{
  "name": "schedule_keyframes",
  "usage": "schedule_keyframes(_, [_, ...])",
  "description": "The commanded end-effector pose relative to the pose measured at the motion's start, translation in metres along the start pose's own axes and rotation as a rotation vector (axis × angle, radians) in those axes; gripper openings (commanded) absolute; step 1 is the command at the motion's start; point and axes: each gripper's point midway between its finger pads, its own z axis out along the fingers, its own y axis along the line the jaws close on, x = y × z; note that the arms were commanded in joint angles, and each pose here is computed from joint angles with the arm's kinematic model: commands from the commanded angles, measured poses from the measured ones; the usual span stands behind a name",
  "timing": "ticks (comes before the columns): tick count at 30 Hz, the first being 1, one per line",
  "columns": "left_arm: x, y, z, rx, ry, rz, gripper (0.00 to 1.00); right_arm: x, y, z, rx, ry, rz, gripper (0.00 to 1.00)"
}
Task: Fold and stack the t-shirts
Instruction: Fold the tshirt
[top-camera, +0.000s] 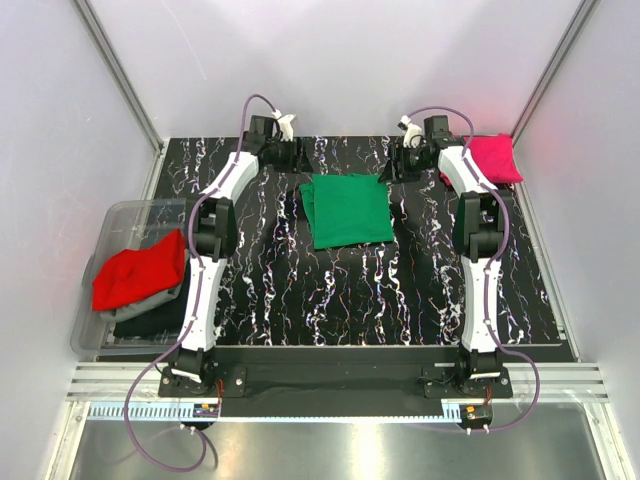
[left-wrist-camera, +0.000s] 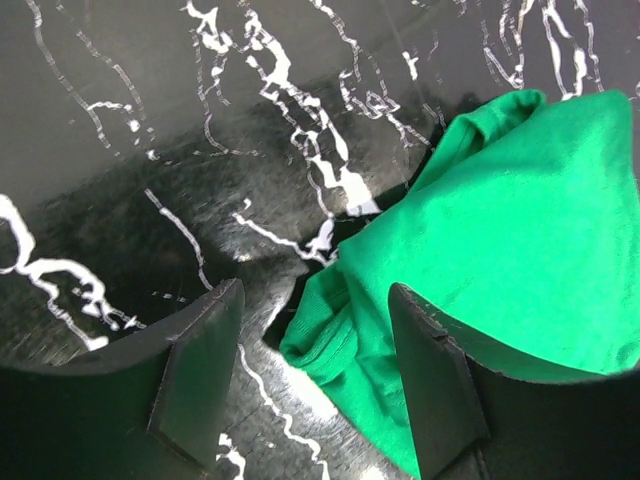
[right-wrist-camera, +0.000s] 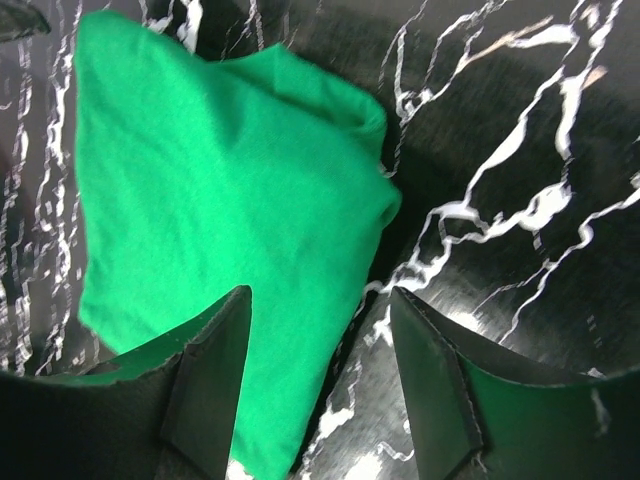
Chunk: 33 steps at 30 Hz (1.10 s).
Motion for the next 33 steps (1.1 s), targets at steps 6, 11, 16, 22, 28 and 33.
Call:
schedule_keyframes(6, [-0.029, -0.032, 0.011, 0.117, -0.096, 0.059, 0.60, -0.031, -0.011, 0.005, 0.024, -0.078, -0.066, 0.66])
schedule_keyframes(11, [-0.020, -0.033, 0.020, 0.129, -0.078, 0.047, 0.56, -0.037, -0.010, 0.003, 0.026, -0.091, -0.074, 0.66])
schedule_keyframes(16, [-0.013, -0.033, 0.024, 0.134, -0.064, 0.035, 0.50, -0.036, -0.013, 0.006, 0.023, -0.090, -0.063, 0.66])
schedule_keyframes(22, [-0.018, -0.036, 0.024, 0.131, -0.080, 0.047, 0.32, -0.037, -0.024, 0.016, 0.036, -0.096, -0.065, 0.66])
schedule_keyframes(28, [-0.019, -0.042, 0.022, 0.132, -0.079, 0.051, 0.25, -0.048, -0.026, 0.022, 0.025, -0.132, -0.042, 0.69])
schedule_keyframes(33, [-0.016, -0.049, 0.021, 0.140, -0.070, 0.054, 0.11, -0.045, -0.022, 0.026, -0.012, -0.125, -0.025, 0.66])
